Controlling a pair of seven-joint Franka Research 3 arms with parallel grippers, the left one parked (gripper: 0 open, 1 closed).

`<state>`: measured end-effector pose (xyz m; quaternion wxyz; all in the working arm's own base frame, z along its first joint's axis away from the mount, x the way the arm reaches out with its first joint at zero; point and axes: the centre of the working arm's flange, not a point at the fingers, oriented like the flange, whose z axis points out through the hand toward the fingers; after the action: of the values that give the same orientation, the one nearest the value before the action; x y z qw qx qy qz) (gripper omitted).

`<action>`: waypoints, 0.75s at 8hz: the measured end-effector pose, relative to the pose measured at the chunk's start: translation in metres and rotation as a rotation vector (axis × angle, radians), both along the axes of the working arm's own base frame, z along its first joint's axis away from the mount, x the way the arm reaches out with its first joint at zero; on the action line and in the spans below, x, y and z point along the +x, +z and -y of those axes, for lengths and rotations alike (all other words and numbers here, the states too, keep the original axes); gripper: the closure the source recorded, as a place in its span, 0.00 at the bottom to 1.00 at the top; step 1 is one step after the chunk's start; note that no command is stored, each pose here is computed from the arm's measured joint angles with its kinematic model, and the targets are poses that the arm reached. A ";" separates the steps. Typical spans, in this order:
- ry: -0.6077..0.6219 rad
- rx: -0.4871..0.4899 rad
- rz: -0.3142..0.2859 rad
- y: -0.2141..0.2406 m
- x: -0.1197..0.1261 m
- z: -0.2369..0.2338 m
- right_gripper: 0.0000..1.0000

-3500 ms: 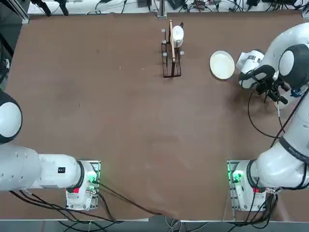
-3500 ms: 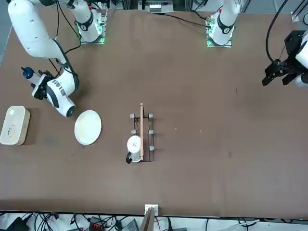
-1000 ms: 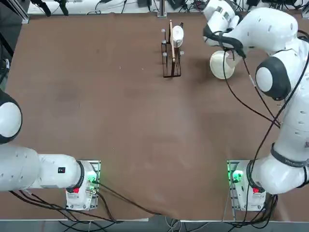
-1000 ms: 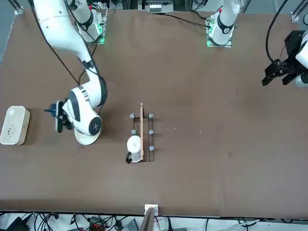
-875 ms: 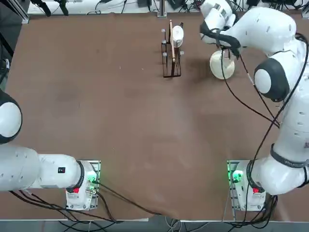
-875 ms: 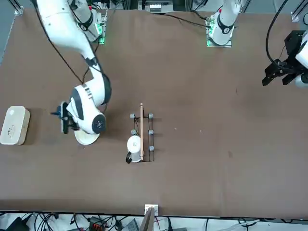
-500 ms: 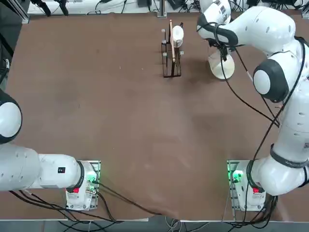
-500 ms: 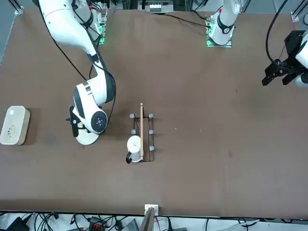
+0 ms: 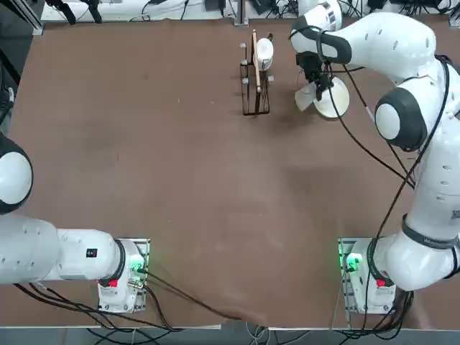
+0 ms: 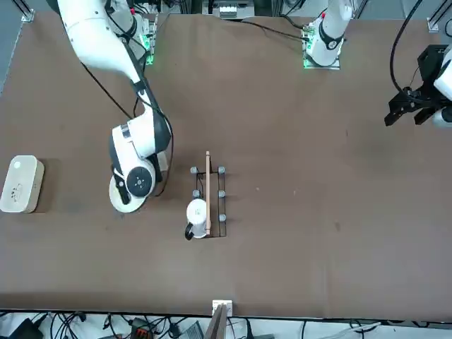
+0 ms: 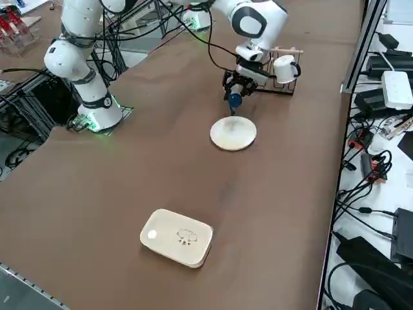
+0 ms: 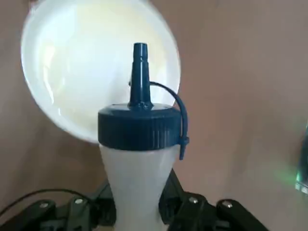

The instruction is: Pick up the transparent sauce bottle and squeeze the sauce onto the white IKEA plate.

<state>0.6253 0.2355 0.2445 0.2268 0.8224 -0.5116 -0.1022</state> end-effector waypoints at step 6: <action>0.159 0.236 -0.157 -0.040 0.000 0.018 0.63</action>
<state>0.6252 0.2175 0.2047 0.1751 0.8708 -0.4101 -0.2073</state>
